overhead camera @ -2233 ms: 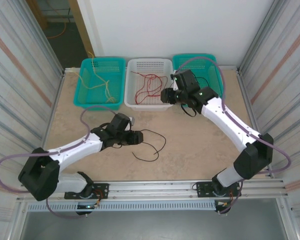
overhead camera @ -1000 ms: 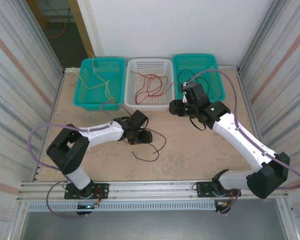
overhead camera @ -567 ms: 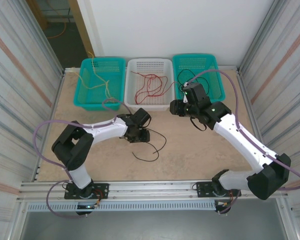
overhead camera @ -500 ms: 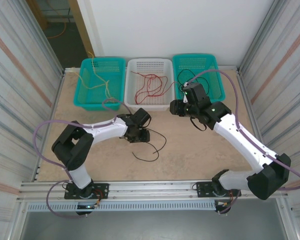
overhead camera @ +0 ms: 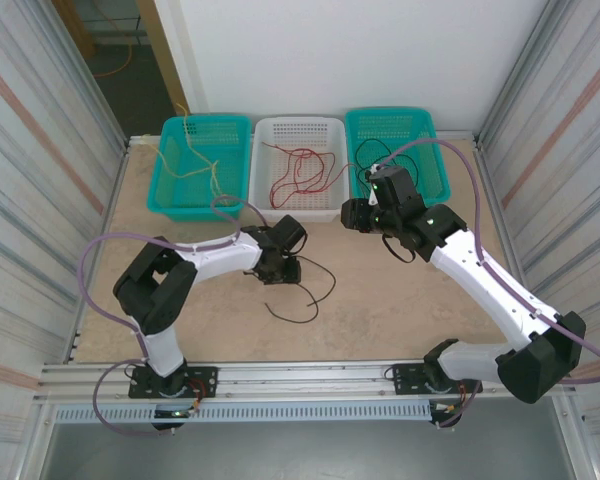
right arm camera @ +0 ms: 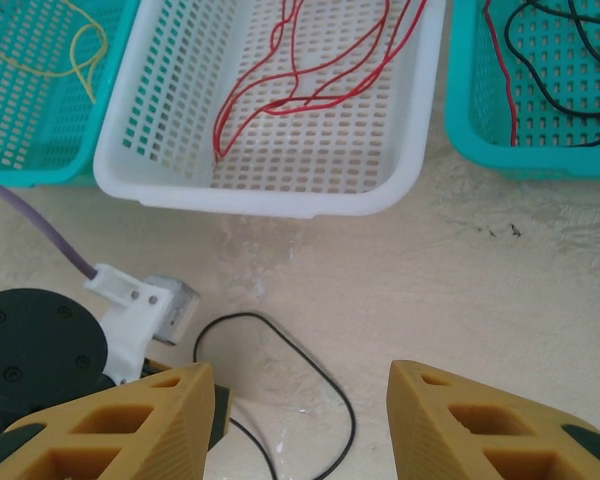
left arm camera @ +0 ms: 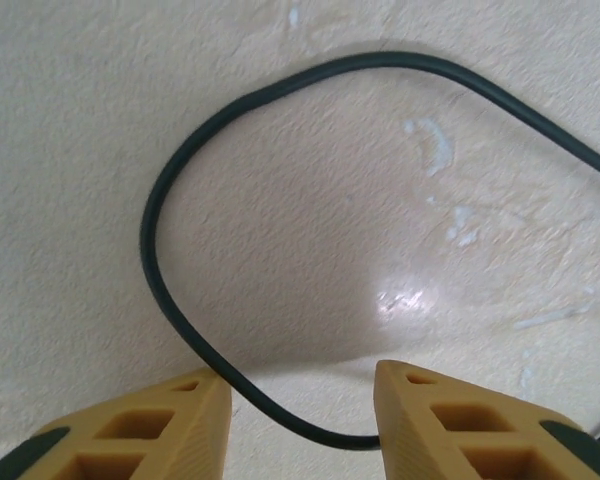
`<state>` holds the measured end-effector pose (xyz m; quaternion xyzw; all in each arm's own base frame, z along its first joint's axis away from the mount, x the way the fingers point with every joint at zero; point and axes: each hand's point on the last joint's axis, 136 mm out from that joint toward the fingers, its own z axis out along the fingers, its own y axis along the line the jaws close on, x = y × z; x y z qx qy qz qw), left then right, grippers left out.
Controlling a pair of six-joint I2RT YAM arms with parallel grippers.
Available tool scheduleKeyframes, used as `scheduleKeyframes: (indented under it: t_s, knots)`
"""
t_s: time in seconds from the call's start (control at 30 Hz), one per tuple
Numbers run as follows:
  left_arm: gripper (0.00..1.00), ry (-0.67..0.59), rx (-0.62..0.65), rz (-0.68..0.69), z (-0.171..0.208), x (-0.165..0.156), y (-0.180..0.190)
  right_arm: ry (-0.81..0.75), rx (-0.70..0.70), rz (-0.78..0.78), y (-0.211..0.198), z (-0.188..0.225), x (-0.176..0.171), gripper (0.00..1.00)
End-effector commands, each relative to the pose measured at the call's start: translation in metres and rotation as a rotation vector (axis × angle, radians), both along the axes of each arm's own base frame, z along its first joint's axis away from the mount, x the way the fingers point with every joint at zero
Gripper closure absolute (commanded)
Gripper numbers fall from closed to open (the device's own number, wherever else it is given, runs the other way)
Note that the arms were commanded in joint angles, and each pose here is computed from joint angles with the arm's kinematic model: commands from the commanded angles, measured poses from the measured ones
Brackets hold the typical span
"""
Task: Untangle the cables
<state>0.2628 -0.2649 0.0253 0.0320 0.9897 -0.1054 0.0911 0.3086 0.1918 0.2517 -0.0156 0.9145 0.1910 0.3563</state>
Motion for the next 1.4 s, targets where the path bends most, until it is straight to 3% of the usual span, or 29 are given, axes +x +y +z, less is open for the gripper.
scheduleKeyframes:
  t_s: [0.0,0.33,0.47,0.67,0.97,1.37]
  knots:
    - [0.69,-0.016,-0.002,-0.019,0.002,0.007,-0.009,-0.015,0.008,-0.025,-0.008,0.007,-0.003,0.51]
    - [1.00,-0.099,-0.034,-0.026,0.025,0.019,-0.011,-0.024,0.011,-0.017,-0.009,0.012,-0.006,0.51]
    - [1.00,-0.203,-0.100,-0.031,0.069,0.027,-0.012,-0.022,0.021,-0.003,-0.006,0.014,-0.007,0.51]
    - [1.00,-0.387,-0.230,-0.025,0.165,0.038,-0.003,-0.022,0.042,0.035,0.007,0.017,-0.011,0.47]
    - [1.00,-0.605,-0.495,0.022,0.278,0.035,0.021,-0.026,0.127,0.126,0.060,0.015,-0.023,0.41]
    - [1.00,-0.737,-0.740,0.016,0.357,0.014,0.035,0.034,0.235,0.141,0.092,-0.002,-0.023,0.38]
